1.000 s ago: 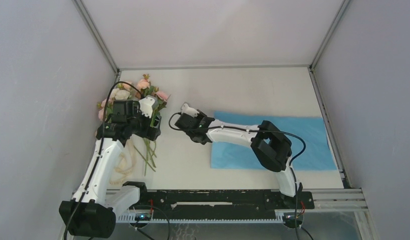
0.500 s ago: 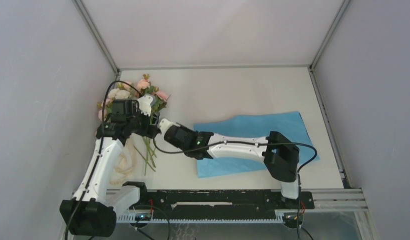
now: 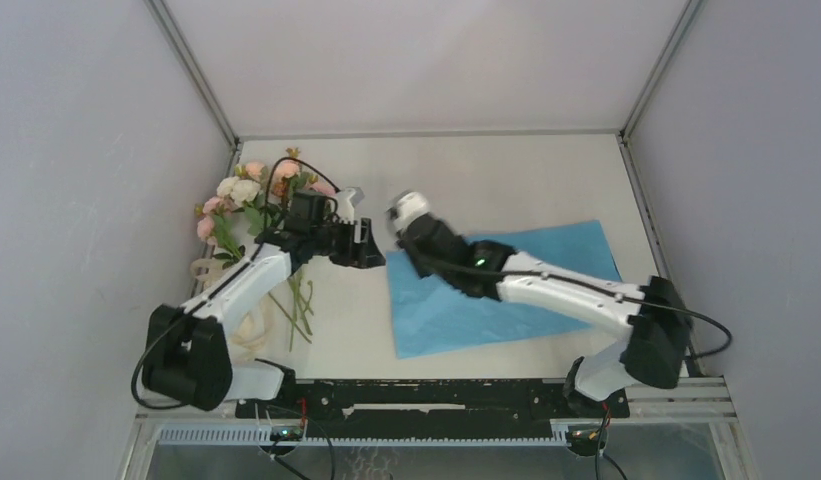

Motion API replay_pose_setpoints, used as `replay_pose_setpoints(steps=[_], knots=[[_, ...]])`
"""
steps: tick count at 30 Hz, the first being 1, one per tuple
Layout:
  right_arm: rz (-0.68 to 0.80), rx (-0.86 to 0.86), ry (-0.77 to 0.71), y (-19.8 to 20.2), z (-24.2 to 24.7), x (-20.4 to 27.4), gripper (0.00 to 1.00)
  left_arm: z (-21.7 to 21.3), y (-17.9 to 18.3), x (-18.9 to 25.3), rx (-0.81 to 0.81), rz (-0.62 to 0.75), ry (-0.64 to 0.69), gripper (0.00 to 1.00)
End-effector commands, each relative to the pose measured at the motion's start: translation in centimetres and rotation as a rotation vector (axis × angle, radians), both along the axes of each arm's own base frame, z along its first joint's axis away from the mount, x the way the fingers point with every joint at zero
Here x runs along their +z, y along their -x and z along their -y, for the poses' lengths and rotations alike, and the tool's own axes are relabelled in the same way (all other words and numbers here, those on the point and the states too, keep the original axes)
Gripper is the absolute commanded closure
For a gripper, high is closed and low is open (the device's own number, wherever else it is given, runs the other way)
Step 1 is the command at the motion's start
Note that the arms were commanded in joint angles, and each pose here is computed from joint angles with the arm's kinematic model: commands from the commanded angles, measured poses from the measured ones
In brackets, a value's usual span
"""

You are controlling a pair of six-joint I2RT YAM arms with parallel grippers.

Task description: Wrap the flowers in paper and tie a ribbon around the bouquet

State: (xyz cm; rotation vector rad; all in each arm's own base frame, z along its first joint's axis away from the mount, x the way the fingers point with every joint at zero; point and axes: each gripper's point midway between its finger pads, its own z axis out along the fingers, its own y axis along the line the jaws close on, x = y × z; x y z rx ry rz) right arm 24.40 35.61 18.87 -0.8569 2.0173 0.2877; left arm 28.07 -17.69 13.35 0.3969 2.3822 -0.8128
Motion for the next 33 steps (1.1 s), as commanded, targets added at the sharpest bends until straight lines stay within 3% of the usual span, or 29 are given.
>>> replay_pose_setpoints(steps=[1, 5, 11, 19, 33], knots=[[-0.246, -0.370, -0.126, -1.4, 9.9, -2.8, 0.88, 3.2, 0.9, -3.5, 0.046, -0.163, 0.085, 0.26], [-0.362, -0.611, -0.201, -1.8, 17.7, -7.0, 0.65, 3.7, 2.3, -7.3, 0.099, -0.293, 0.077, 0.24], [-0.479, -0.757, -0.319, -1.0, 22.5, -12.3, 0.57, 5.1, 3.4, -9.3, 0.097, -0.355, 0.091, 0.25], [-0.579, -0.781, -0.364, -0.8, 23.0, -15.7, 0.57, 7.6, 4.3, -10.1, 0.031, -0.404, 0.154, 0.28], [-0.620, -0.756, -0.385, -1.2, 22.2, -16.7, 0.57, 12.6, 4.0, -6.1, -0.107, -0.254, 0.312, 0.38]])
